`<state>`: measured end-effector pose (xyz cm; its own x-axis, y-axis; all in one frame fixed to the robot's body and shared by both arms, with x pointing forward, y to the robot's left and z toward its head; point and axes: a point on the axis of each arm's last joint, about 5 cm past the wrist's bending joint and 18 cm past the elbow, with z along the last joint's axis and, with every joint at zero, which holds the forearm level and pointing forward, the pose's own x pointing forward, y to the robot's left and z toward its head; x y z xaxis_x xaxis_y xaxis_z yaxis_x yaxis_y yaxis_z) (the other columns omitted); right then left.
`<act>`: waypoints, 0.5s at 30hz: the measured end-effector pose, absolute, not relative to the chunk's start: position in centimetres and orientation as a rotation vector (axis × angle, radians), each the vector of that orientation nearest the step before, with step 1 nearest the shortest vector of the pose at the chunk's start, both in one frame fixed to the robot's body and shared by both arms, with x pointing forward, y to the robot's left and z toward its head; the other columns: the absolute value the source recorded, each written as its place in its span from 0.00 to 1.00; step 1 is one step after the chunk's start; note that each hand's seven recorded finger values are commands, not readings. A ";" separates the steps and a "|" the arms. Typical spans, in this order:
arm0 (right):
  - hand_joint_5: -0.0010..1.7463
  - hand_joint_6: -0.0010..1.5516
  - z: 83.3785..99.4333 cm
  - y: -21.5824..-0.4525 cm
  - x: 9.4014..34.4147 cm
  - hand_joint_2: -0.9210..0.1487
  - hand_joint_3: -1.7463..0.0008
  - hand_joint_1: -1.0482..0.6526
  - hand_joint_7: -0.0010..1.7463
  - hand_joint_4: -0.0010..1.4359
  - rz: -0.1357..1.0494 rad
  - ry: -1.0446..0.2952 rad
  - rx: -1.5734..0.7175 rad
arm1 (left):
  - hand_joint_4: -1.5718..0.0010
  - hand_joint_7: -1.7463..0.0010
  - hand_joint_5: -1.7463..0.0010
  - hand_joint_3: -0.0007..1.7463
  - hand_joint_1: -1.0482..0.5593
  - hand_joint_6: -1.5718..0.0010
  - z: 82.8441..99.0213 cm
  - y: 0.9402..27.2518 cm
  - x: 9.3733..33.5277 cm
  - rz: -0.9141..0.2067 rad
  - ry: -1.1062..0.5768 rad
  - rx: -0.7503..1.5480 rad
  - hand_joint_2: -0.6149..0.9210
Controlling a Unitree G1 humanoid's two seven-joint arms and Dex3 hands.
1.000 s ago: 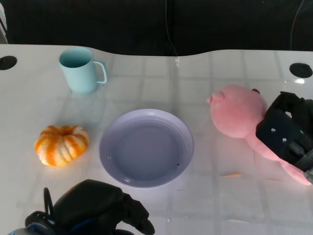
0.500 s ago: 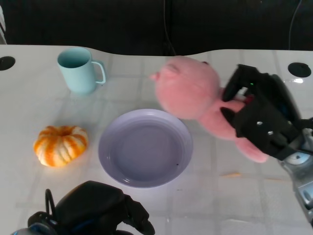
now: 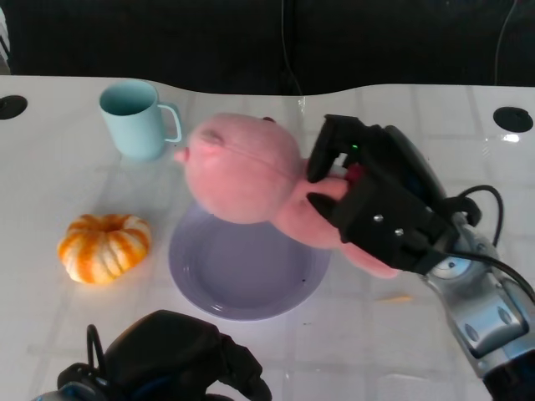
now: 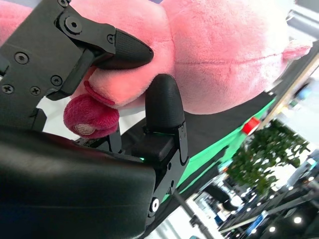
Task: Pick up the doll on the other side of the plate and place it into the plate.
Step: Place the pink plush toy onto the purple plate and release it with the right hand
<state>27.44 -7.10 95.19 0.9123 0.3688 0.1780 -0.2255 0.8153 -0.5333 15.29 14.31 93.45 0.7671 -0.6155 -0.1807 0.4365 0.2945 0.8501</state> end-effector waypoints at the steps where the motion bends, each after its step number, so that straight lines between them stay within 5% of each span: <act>1: 1.00 0.49 95.2 -6.9 27.4 0.56 0.22 0.58 0.98 0.64 0.329 -0.284 -0.528 | 0.48 1.00 0.33 0.14 0.50 0.30 93.4 14.3 15.3 -0.705 -0.195 1.060 1.00; 3: 1.00 0.51 95.0 -6.5 27.5 0.60 0.19 0.58 0.95 0.65 0.341 -0.281 -0.534 | 0.48 0.99 0.31 0.12 0.50 0.30 93.3 14.2 15.3 -0.704 -0.200 1.061 1.00; 5: 0.95 0.53 94.6 -6.2 27.5 0.58 0.22 0.55 0.77 0.62 0.359 -0.269 -0.547 | 0.49 0.99 0.29 0.13 0.50 0.29 93.2 14.2 15.3 -0.700 -0.205 1.060 1.00; 7: 0.64 0.53 94.5 -5.8 27.4 0.31 0.56 0.53 0.43 0.55 0.384 -0.251 -0.554 | 0.50 0.99 0.28 0.14 0.50 0.30 93.2 14.2 15.3 -0.701 -0.205 1.058 1.00; 10: 0.38 0.49 94.4 -5.5 27.3 0.06 0.86 0.47 0.13 0.45 0.426 -0.218 -0.570 | 0.50 0.99 0.28 0.13 0.50 0.29 93.1 14.2 15.2 -0.702 -0.203 1.053 1.00; 15: 0.24 0.30 94.6 -5.2 27.1 0.00 0.88 0.31 0.00 0.24 0.539 -0.193 -0.649 | 0.50 0.99 0.28 0.13 0.50 0.29 93.1 14.2 15.2 -0.703 -0.204 1.047 1.00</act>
<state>27.14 -5.20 94.61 0.8459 0.5334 0.0056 -0.4157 0.6658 -0.6196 15.20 14.20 93.12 0.7667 -0.6196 -0.1680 0.4338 0.3071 0.8471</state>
